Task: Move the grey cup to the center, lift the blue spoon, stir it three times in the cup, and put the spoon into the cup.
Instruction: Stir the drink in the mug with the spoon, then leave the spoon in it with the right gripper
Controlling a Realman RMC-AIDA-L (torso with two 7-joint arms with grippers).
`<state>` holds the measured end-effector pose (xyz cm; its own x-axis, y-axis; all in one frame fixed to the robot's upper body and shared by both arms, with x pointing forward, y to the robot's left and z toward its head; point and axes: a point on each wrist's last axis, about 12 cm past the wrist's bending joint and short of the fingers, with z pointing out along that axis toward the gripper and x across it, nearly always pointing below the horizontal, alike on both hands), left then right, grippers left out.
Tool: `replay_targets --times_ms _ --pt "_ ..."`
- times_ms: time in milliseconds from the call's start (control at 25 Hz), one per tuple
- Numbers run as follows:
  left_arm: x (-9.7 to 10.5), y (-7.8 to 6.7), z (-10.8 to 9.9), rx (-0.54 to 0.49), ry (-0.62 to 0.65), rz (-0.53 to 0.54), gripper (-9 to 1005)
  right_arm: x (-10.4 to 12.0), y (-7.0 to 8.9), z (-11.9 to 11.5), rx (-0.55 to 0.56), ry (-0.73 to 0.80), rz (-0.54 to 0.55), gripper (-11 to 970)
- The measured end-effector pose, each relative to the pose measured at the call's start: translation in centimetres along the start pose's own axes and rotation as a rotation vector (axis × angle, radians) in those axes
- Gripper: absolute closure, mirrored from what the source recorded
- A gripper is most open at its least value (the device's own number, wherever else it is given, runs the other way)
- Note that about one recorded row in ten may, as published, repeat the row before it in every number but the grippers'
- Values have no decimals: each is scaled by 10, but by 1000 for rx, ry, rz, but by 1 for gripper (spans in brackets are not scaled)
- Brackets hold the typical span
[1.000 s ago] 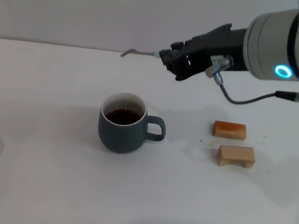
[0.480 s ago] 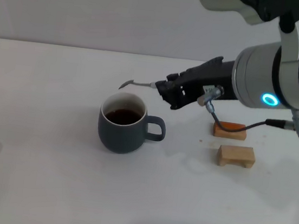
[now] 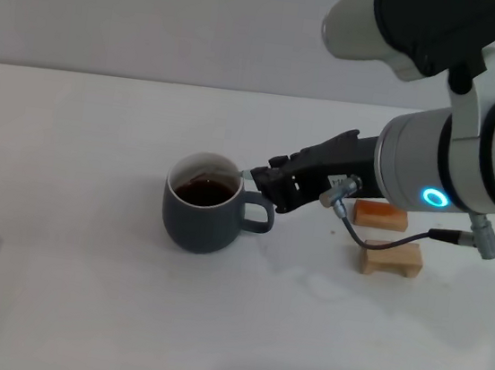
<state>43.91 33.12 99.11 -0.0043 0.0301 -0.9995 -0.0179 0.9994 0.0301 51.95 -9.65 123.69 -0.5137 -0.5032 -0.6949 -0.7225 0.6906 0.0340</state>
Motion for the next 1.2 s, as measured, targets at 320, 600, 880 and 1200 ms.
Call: replay_targets --times_ms 320,600,880,1200 --pt "1 1 -1 -3 3 1 998 3 -7 15 6 13 9 797" --pt "1 1 -3 -6 7 1 998 4 -8 27 0 23 -1 797" --pt "2 2 -4 -8 11 3 998 4 -10 36 -1 29 -7 797" --pt "3 2 -5 -9 16 3 998 7 -13 46 0 45 -17 797"
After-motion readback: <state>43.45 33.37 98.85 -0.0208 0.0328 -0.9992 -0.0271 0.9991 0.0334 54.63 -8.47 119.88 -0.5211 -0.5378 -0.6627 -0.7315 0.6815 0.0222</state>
